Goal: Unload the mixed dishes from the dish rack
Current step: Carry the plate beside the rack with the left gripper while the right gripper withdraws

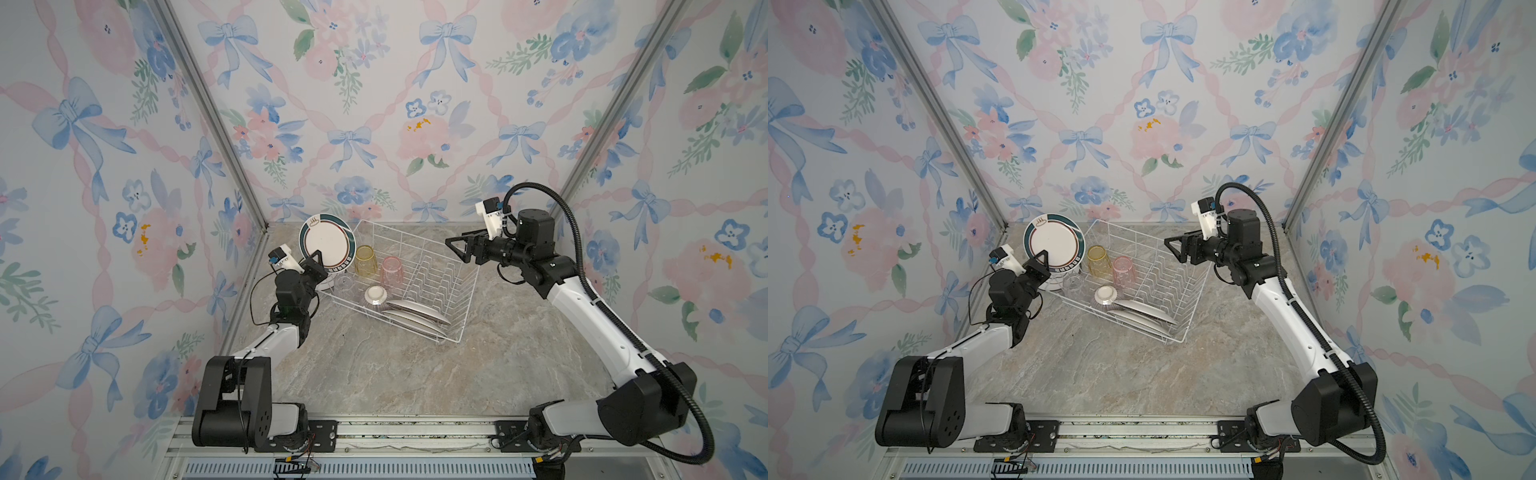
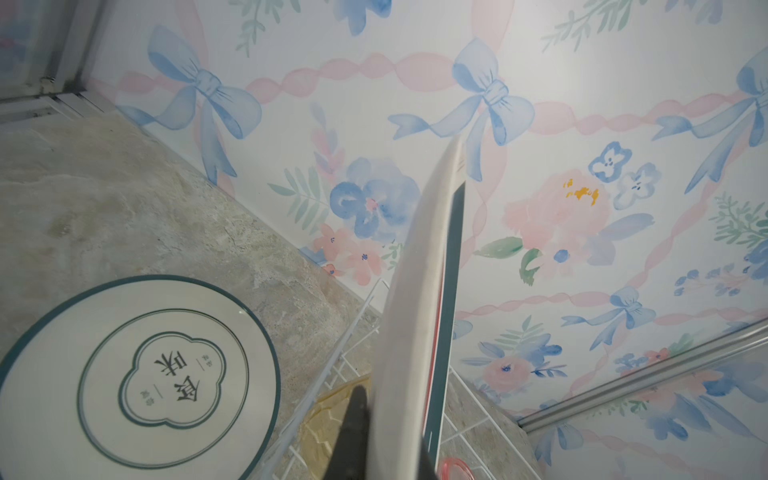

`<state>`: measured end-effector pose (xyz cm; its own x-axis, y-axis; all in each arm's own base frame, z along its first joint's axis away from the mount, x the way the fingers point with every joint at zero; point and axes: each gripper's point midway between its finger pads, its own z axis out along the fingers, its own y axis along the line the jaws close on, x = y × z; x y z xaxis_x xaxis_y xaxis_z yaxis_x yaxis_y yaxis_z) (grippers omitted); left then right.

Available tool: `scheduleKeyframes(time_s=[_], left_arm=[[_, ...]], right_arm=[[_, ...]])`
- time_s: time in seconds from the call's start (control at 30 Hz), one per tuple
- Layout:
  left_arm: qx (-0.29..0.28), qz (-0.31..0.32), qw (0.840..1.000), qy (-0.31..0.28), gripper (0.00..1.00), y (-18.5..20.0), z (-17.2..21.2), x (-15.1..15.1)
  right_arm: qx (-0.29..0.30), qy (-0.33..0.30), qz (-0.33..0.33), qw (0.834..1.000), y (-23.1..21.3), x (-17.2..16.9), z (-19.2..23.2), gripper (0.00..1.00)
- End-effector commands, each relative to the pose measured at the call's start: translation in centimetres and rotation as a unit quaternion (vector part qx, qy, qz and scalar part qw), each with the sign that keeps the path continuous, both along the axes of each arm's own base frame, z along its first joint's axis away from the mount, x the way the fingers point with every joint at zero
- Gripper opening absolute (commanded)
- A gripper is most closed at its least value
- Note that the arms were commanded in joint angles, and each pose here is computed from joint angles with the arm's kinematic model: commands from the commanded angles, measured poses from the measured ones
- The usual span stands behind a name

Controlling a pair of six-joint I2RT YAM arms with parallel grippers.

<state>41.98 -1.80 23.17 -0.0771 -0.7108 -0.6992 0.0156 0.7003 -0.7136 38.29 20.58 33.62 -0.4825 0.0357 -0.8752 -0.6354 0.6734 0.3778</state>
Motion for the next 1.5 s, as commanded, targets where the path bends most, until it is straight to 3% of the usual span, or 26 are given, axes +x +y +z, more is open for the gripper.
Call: scheduleKeyframes(time_s=[0.0,0.37,0.47,0.53,0.67,0.87,1.13,1.47], left_arm=[[0.004,0.083,0.995,-0.051,0.05,3.2,3.0,-0.8],[0.02,0.216,0.976,0.004,0.05,8.6,-1.3,-3.2],[0.019,0.212,0.977,0.011,0.06,8.8,-1.9,-3.0],[0.023,0.208,0.978,0.012,0.06,8.7,-1.9,-2.9],[0.025,0.204,0.978,0.014,0.06,8.8,-2.0,-2.7],[0.028,0.197,0.98,0.019,0.06,9.1,-2.3,-2.2],[0.023,0.185,0.982,0.025,0.06,9.1,-3.1,-1.6],[0.005,0.166,0.986,0.031,0.06,9.3,-4.6,-0.8]], right_arm=[[0.011,-0.003,0.007,1.0,-0.1,0.2,0.1,0.81],[0.005,0.015,-0.006,1.0,-0.8,0.8,-1.1,0.81],[-0.04,0.063,-0.087,0.993,-3.9,2.0,-3.8,0.75],[-0.089,0.106,-0.15,0.979,-6.8,2.0,-6.8,0.65],[-0.106,0.171,-0.207,0.957,-9.6,0.7,-12.3,0.49],[-0.111,0.237,-0.205,0.943,-9.4,-1.3,-17.0,0.48],[-0.1,0.265,-0.199,0.938,-8.4,-1.2,-19.2,0.37],[-0.103,0.285,-0.204,0.931,-7.9,-0.5,-21.2,0.31]])
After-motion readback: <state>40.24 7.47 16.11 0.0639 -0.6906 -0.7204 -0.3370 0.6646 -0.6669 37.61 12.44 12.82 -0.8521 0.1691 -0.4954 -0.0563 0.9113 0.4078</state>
